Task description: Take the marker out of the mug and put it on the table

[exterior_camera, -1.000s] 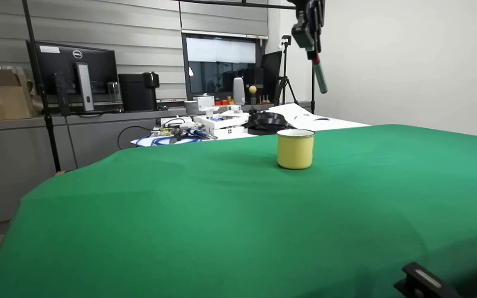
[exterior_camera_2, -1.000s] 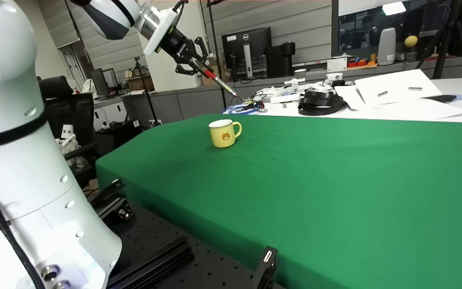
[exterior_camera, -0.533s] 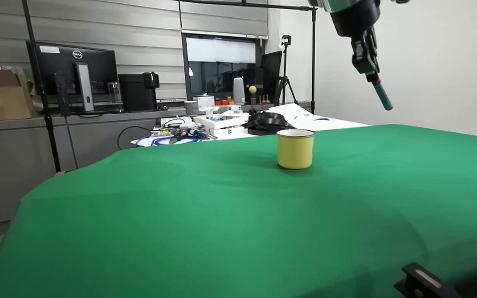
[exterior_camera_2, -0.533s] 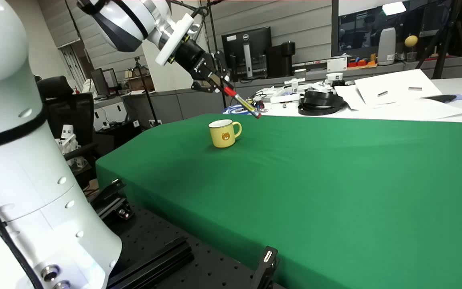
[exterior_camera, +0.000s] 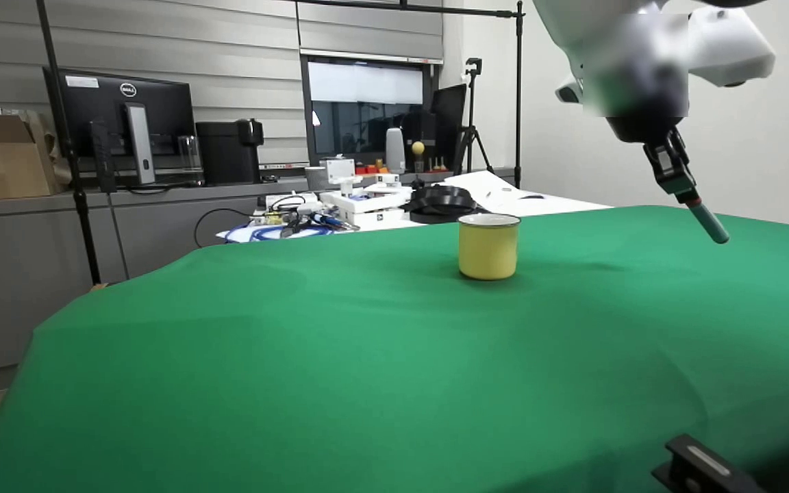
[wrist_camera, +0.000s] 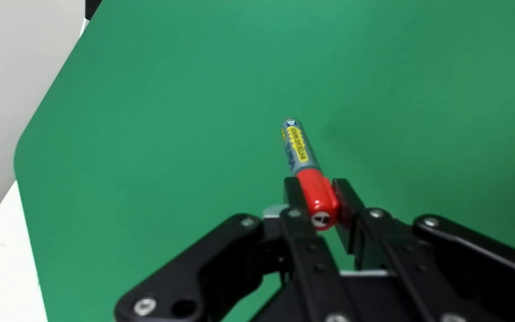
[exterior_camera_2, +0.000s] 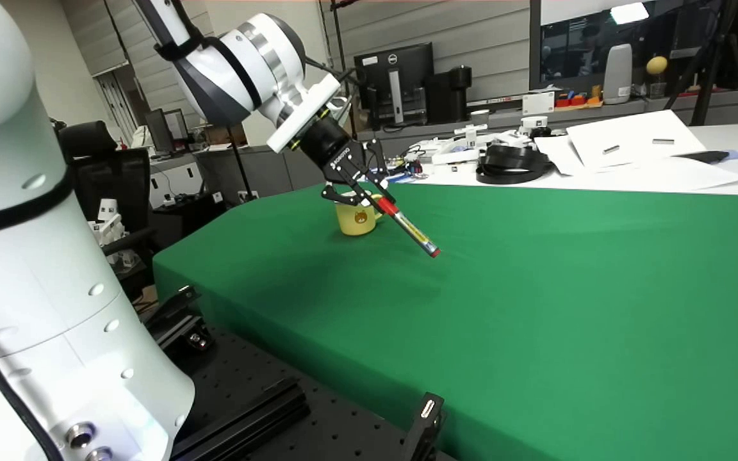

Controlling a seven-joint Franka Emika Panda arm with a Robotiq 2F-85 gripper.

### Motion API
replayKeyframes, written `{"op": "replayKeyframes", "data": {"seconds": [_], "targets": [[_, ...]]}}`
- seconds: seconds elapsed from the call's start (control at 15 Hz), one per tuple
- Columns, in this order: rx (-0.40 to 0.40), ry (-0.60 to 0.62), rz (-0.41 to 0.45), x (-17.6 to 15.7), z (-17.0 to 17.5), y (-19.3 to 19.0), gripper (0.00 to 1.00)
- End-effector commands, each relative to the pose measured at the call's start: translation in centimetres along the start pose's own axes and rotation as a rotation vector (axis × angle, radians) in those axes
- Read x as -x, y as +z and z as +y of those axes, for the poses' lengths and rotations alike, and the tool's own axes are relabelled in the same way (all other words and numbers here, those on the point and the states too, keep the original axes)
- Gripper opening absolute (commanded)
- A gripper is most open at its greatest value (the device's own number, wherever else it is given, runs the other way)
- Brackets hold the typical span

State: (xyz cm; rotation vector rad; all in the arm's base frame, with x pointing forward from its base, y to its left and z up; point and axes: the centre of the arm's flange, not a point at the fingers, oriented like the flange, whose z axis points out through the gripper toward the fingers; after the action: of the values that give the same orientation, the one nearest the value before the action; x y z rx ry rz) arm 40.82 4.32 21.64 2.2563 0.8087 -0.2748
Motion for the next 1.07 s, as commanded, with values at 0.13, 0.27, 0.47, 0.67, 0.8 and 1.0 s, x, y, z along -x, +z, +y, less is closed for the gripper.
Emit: {"op": "replayKeyframes", "data": {"seconds": [0.13,0.27,0.47,0.67,0.8,1.0], "targets": [[-0.042,-0.074,-0.047,-1.9,-2.9,4.4,0.05],[-0.063,-0.087,-0.054,-2.4,-3.8,5.3,0.05],[-0.091,-0.071,-0.031,-3.2,-4.3,5.9,0.05],[-0.110,-0.064,-0.010,-3.7,-4.4,6.2,0.05],[-0.120,-0.057,0.002,-3.9,-4.2,6.4,0.05],[-0.129,-0.049,0.014,-4.1,-4.2,6.7,0.05]]}}
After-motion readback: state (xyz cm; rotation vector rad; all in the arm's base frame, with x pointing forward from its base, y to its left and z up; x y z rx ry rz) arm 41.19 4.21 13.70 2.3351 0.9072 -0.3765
